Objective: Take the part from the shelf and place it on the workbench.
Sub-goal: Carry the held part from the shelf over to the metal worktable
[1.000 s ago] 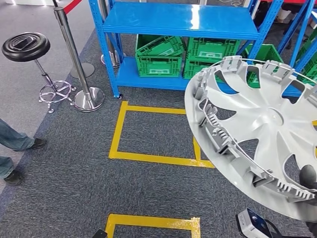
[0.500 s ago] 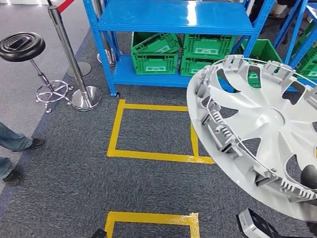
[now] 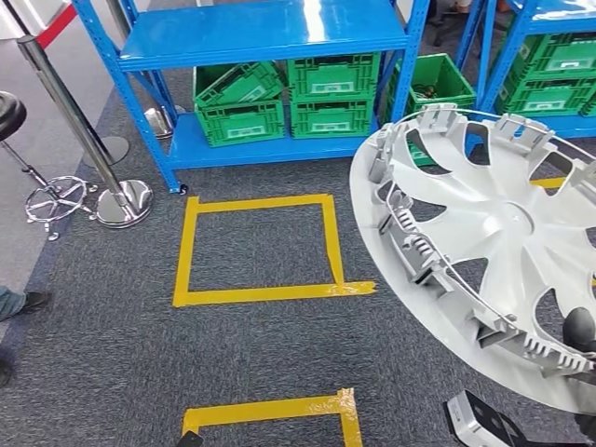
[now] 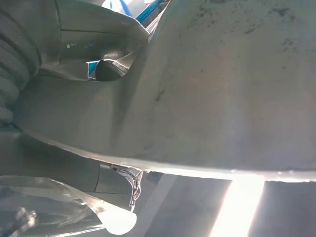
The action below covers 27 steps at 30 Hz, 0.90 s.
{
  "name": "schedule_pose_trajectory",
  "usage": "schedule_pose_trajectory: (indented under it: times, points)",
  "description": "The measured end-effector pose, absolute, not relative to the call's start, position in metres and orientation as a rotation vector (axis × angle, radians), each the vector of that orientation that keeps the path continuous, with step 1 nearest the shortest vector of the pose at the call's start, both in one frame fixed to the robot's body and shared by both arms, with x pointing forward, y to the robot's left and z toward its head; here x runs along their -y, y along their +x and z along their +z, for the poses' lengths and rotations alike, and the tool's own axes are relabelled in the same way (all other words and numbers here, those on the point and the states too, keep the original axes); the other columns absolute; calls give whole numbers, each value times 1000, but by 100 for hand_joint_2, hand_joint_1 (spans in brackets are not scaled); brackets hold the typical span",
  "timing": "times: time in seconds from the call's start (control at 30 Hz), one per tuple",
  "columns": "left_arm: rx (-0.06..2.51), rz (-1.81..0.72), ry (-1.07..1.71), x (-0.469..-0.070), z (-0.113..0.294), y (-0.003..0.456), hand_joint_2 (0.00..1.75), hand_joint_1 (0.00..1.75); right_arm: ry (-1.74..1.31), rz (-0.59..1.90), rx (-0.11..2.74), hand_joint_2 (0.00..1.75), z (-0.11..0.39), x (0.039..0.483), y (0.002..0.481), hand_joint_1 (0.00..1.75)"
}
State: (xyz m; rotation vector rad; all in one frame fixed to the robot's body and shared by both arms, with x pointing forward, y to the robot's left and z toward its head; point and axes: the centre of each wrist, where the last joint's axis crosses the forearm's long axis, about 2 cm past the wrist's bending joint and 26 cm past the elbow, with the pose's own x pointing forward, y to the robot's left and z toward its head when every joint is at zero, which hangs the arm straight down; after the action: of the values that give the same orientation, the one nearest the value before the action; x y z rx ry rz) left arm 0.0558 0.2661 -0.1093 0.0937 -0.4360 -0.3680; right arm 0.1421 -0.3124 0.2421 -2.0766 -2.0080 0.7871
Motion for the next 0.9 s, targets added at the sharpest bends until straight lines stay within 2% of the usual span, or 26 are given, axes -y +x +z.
schedule_pose_trajectory:
  times: [0.5, 0.9]
  points:
    - [435, -373, 112, -273, -109, 60, 0, 0, -2069, 804, 2020, 175, 242, 311, 142, 175]
    - [471, -324, 142, -279, -105, 82, 0, 0, -2077, 745, 2012, 175, 245, 311, 143, 175]
